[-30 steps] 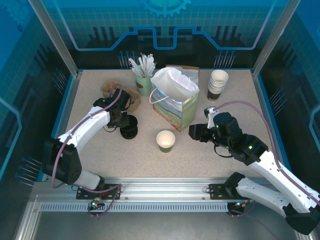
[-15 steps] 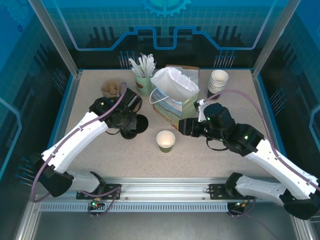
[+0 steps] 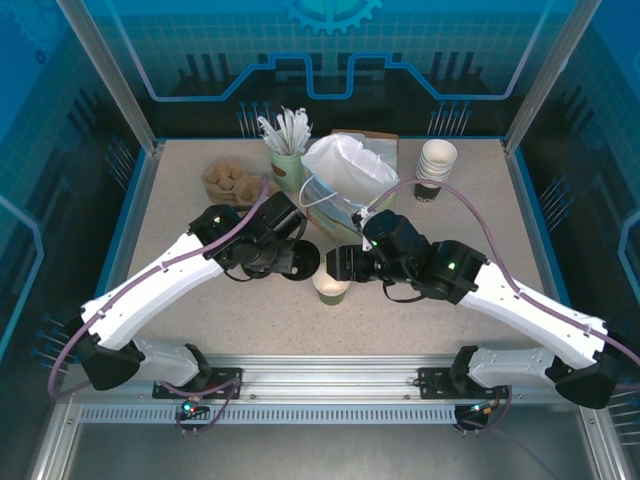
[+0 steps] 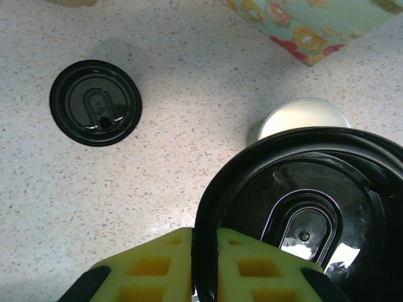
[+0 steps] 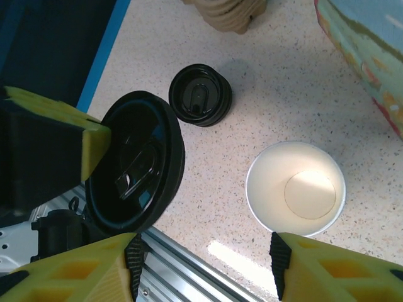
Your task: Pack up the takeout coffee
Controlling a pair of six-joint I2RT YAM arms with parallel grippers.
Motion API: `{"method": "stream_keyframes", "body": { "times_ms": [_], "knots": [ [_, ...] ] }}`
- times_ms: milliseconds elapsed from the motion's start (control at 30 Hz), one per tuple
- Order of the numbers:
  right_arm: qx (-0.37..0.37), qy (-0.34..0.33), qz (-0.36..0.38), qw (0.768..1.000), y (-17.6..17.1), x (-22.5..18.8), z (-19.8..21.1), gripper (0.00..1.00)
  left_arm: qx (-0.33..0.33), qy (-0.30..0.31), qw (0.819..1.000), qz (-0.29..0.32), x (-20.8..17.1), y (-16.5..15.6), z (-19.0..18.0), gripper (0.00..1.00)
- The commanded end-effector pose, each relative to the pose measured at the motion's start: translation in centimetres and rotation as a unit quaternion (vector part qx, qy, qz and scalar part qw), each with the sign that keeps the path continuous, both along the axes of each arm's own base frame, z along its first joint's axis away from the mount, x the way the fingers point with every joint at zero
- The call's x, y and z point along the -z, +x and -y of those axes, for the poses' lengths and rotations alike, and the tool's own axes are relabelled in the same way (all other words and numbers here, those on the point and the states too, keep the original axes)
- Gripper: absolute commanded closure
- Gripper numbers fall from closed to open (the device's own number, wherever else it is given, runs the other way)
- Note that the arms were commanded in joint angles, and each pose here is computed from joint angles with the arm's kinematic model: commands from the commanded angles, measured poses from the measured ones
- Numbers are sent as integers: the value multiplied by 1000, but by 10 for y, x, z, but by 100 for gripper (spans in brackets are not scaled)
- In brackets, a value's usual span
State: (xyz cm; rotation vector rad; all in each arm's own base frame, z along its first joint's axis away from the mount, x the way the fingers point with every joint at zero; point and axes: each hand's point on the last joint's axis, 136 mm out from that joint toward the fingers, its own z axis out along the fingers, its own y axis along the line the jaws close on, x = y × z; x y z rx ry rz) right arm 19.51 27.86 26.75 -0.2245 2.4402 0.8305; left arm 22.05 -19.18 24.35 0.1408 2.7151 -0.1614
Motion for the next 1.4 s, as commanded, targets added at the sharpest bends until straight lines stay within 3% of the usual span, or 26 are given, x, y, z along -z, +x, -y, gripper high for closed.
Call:
{"method": "stream_keyframes", "body": {
  "times_ms": [0,600,733,933,1267,1367],
  "knots": [
    [12,20,-6,1000,0,-7,-7,42,2,-23,1000,-3,-6,-1,17,85],
    [41,22,-30,998,8,13,-2,44,31,-44,999,-3,-14,-2,48,85],
    [42,22,-33,998,10,17,-1,53,36,-44,998,-4,-14,-2,51,85],
    [51,27,-49,997,13,25,3,57,43,-46,998,-2,-17,-2,57,85],
    [56,30,-54,996,16,27,9,86,48,-49,998,-1,-15,0,60,85],
    [60,26,-57,996,15,28,14,92,56,-58,997,6,-16,1,63,79]
  ]
}}
